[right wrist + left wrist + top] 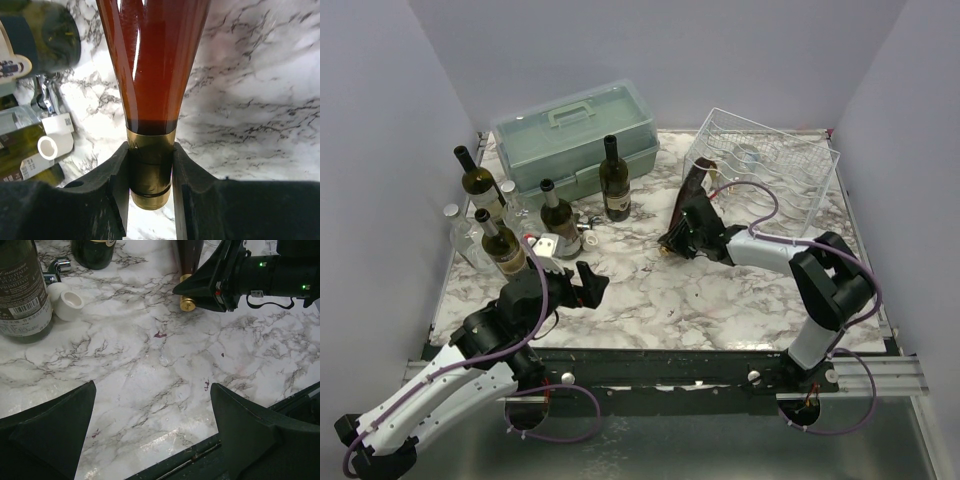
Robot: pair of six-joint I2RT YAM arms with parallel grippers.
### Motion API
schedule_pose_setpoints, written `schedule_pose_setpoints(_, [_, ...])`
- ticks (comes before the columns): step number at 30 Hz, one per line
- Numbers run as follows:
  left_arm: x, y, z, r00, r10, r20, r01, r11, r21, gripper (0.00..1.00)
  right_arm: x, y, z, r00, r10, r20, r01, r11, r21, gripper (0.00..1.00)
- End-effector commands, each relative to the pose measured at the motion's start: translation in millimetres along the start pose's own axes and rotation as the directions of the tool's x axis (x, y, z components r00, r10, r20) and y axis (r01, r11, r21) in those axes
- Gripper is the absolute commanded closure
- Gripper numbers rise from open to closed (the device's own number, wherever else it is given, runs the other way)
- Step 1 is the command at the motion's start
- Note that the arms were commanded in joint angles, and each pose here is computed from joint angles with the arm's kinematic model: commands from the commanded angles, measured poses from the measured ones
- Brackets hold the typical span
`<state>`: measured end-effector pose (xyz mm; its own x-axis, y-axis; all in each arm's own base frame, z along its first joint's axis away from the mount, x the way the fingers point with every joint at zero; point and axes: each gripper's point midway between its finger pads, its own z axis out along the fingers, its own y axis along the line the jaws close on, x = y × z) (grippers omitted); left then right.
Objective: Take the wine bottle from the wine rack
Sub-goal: Pick up the wine bottle from the wine rack.
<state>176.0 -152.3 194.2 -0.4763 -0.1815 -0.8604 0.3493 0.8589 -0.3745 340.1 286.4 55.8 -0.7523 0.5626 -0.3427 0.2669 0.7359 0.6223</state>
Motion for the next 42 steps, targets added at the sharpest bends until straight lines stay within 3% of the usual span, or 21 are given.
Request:
schedule_pose_setpoints(1, [-5.9, 4.3, -1.6, 1.0, 0.009, 0.029, -0.009, 1.0, -0.019, 0.01, 20.7, 40.6, -21.9, 0.996, -0.021, -0.086, 0.01, 0.992, -0.129, 1.0])
schedule_pose_setpoints(21, [-9.4, 3.3, 1.7, 0.999, 0.043, 0.012, -0.043, 0.999, -0.033, 0.01, 32.4, 56.6, -60.1, 0.987, -0.02, -0.159, -0.011, 0.981, -0.192, 1.0])
schedule_pose_setpoints(42, [-5.7, 6.9, 6.9, 0.996, 0.089, -0.019, -0.09, 0.994, -0.057, 0.01, 56.4, 55.1, -68.1, 0.969, -0.017, -0.247, -0.042, 0.972, -0.231, 1.0])
